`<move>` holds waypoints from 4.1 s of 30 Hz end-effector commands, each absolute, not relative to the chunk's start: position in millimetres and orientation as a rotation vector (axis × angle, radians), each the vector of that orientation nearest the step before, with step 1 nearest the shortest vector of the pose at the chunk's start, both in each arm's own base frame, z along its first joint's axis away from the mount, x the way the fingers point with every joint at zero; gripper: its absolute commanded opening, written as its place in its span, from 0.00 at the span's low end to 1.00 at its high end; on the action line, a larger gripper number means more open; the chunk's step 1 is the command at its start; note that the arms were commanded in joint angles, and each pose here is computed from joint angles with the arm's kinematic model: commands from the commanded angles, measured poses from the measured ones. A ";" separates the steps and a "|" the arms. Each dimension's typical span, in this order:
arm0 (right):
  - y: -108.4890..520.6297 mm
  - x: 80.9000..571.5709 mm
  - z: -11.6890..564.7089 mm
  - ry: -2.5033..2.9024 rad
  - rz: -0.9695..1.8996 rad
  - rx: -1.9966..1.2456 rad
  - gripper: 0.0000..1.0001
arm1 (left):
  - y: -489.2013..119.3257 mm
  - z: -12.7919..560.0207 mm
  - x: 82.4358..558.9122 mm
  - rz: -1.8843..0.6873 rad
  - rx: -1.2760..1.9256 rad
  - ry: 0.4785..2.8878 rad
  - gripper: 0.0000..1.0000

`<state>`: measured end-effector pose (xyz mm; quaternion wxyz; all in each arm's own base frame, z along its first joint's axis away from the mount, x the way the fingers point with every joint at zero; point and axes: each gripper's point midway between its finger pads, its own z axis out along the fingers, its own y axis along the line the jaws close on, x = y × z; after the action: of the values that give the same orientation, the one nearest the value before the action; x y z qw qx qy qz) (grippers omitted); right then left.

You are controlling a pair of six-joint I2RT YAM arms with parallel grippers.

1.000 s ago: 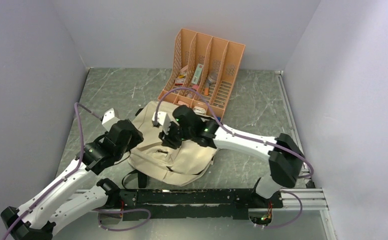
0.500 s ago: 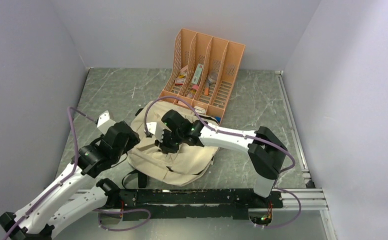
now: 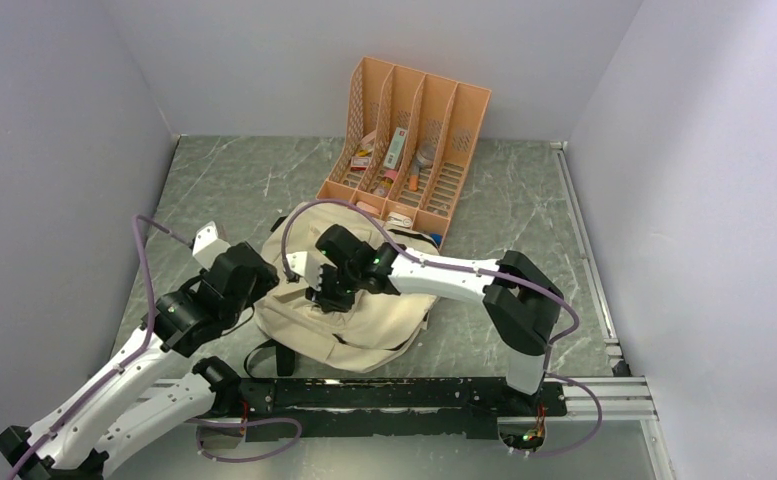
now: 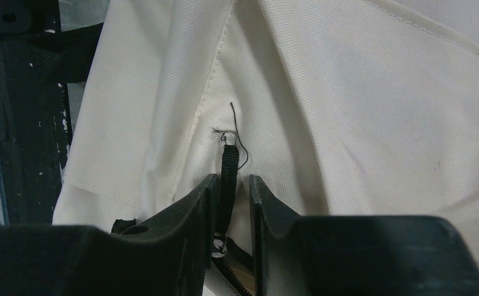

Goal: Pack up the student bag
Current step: Zip the student bag at the center of the board.

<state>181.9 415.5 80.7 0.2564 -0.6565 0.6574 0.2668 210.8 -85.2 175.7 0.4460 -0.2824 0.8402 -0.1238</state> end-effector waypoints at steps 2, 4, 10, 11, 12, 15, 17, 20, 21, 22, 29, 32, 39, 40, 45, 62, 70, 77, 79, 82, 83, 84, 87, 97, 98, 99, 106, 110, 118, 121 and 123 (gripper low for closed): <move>411.7 174.5 66.4 1.803 0.690 -1.848 0.30 | -76.1 179.0 209.4 -0.289 -0.733 2.048 0.59; 410.0 175.6 61.6 1.816 0.671 -1.847 0.30 | -75.9 179.3 209.0 -0.292 -0.736 2.046 0.59; 412.6 186.4 59.1 1.823 0.618 -1.794 0.20 | -74.8 178.2 208.3 -0.285 -0.738 2.049 0.59; 413.6 187.3 60.7 1.820 0.618 -1.785 0.18 | -75.0 178.5 208.2 -0.287 -0.737 2.049 0.59; 414.9 187.6 62.8 1.815 0.620 -1.777 0.15 | -75.0 177.8 208.1 -0.285 -0.736 2.051 0.59; 418.7 190.1 77.8 1.793 0.639 -1.726 0.10 | -74.7 177.3 207.4 -0.286 -0.736 2.052 0.58; 421.1 190.6 91.7 1.771 0.658 -1.685 0.06 | -74.6 176.7 207.0 -0.287 -0.737 2.052 0.58; 422.2 193.4 112.2 1.748 0.688 -1.609 0.00 | -75.8 175.8 207.4 -0.294 -0.735 2.053 0.58; 422.0 194.5 116.7 1.748 0.698 -1.587 0.00 | -76.6 176.0 207.8 -0.299 -0.731 2.052 0.58; 421.8 196.0 121.7 1.749 0.707 -1.564 0.00 | -78.1 176.2 208.3 -0.304 -0.726 2.054 0.58; 415.3 219.0 144.2 1.827 0.751 -1.326 0.00 | -96.4 181.5 214.8 -0.376 -0.575 2.065 0.59; 407.1 238.2 154.1 1.880 0.771 -1.150 0.00 | -113.4 187.0 216.6 -0.451 -0.423 2.064 0.58; 392.5 268.1 172.3 2.000 0.947 -0.827 0.00 | -178.0 205.0 210.8 -0.773 0.037 1.940 0.56; 392.1 271.7 176.2 1.999 0.970 -0.802 0.00 | -185.1 202.6 208.1 -0.805 0.080 1.943 0.57; 390.2 275.9 176.4 2.053 1.057 -0.728 0.00 | -212.6 186.8 197.5 -0.919 0.250 1.972 0.58; 388.3 269.5 176.7 2.085 1.133 -0.735 0.00 | -234.6 163.2 214.8 -0.796 0.448 2.058 0.59; 393.0 267.4 175.5 2.099 1.167 -0.734 0.00 | -244.5 148.0 197.0 -0.797 0.503 2.105 0.56; 391.8 255.1 169.5 2.148 1.204 -0.776 0.00 | -239.1 126.3 186.2 -0.715 0.530 2.191 0.45; 391.8 250.1 168.5 2.158 1.222 -0.794 0.00 | -235.6 119.6 183.5 -0.689 0.539 2.217 0.39; 392.2 241.0 165.2 2.174 1.245 -0.824 0.00 | -230.5 110.3 178.5 -0.662 0.548 2.249 0.31; 391.9 238.1 163.5 2.180 1.247 -0.835 0.00 | -229.7 108.5 176.5 -0.662 0.551 2.253 0.27; 391.8 236.0 162.1 2.186 1.248 -0.840 0.00 | -228.9 107.2 175.5 -0.663 0.546 2.257 0.23; 388.2 238.2 159.6 2.190 1.212 -0.815 0.00 | -228.2 104.7 171.5 -0.680 0.530 2.269 0.09; 361.5 274.7 139.0 2.188 0.895 -0.689 0.00 | -228.4 94.7 144.1 -0.770 0.484 2.316 0.05; 359.7 279.4 138.3 2.180 0.868 -0.680 0.00 | -228.8 93.8 141.5 -0.773 0.484 2.321 0.05; 357.6 284.6 136.7 2.176 0.836 -0.670 0.00 | -229.3 93.2 139.2 -0.774 0.487 2.326 0.05; 345.4 324.5 141.4 2.120 0.632 -0.611 0.00 | -232.3 91.6 127.7 -0.776 0.525 2.344 0.05; 337.0 344.0 143.2 2.104 0.543 -0.594 0.00 | -229.8 90.8 130.9 -0.745 0.505 2.341 0.05; 313.8 380.2 147.8 2.072 0.422 -0.533 0.00 | -224.6 91.1 130.2 -0.728 0.476 2.349 0.05; 304.2 394.4 151.2 2.047 0.401 -0.497 0.00 | -223.4 92.3 130.2 -0.729 0.455 2.350 0.05; 298.8 405.0 154.5 2.023 0.393 -0.473 0.00 | -222.4 92.9 130.9 -0.727 0.434 2.353 0.05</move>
<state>352.7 314.2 119.8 0.4036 -0.2321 0.8636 0.1936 157.2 -226.5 106.9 0.3698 0.1572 0.8753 -0.2690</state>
